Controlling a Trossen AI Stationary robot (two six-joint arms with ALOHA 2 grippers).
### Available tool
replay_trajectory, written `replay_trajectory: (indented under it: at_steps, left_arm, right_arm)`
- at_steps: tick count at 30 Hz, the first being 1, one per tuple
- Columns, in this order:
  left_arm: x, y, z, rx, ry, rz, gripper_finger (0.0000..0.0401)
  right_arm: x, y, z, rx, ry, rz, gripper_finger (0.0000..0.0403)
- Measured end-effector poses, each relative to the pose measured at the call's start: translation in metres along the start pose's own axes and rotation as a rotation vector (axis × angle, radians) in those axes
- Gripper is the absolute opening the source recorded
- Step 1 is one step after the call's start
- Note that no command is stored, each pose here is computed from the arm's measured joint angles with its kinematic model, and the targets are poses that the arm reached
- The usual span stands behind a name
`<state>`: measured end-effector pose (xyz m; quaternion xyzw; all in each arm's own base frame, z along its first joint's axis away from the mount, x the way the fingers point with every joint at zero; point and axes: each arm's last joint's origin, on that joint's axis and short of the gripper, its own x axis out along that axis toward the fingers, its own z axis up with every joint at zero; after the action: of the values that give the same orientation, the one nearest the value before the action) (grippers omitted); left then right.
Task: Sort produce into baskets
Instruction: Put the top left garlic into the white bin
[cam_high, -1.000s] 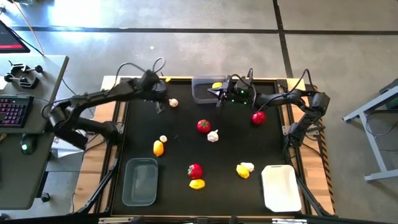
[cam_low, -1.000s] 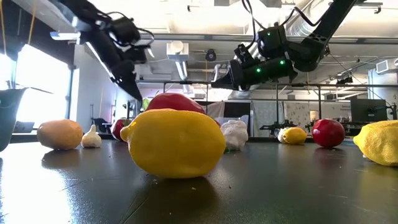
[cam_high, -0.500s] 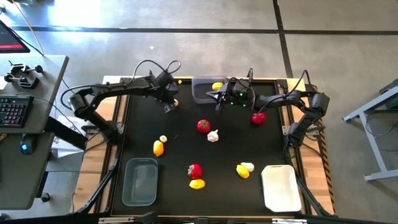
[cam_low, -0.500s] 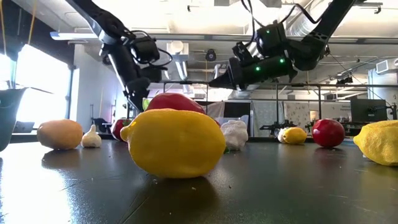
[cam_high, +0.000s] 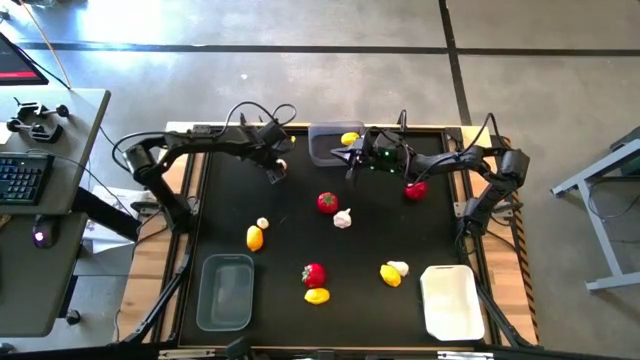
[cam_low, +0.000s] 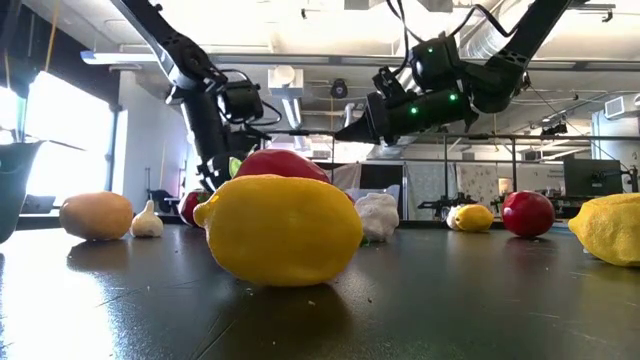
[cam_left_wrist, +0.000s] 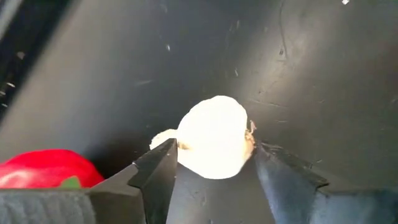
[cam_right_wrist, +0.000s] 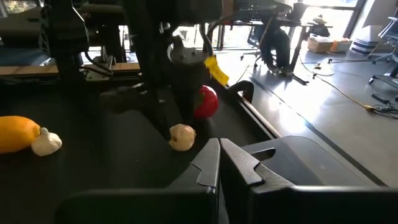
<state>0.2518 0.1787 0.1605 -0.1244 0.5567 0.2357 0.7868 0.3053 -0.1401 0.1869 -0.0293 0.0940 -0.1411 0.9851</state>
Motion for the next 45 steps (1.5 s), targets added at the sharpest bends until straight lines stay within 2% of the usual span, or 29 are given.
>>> replay_trajectory:
  at_steps: [9,15,21,25,31,37,41,45]
  left_arm:
    - [0.016,0.000,0.003,-0.007,0.002,0.000,0.0202]
    - [0.012,0.000,0.003,-0.010,-0.013,-0.004,0.0173]
    - [0.004,-0.003,0.005,-0.008,-0.058,-0.118,0.0134]
    - [-0.006,-0.006,0.010,-0.005,-0.128,-0.200,0.0126]
    - [-0.024,-0.010,0.018,0.010,-0.264,-0.394,0.0124]
    - [-0.032,-0.012,0.021,0.009,-0.419,-0.693,0.0124]
    - [-0.034,-0.014,0.023,0.021,-0.520,-0.908,0.0124]
    - [-0.039,-0.016,0.026,0.020,-0.585,-1.059,0.0123]
  right_arm:
    - [0.000,0.000,-0.002,0.005,0.016,0.001,0.0000]
    - [0.000,0.001,-0.002,0.006,0.020,0.002,0.0000]
    - [0.000,0.001,-0.003,0.007,0.032,0.004,0.0000]
    - [0.000,0.001,-0.004,0.033,0.044,0.005,0.0000]
    - [0.000,0.001,-0.006,0.078,0.060,0.006,0.0000]
    - [0.002,0.017,-0.004,0.085,0.057,0.052,0.0012]
    - [0.003,0.038,-0.002,0.015,0.051,0.090,0.0054]
    - [0.003,0.059,0.001,-0.071,0.046,0.035,0.0115]
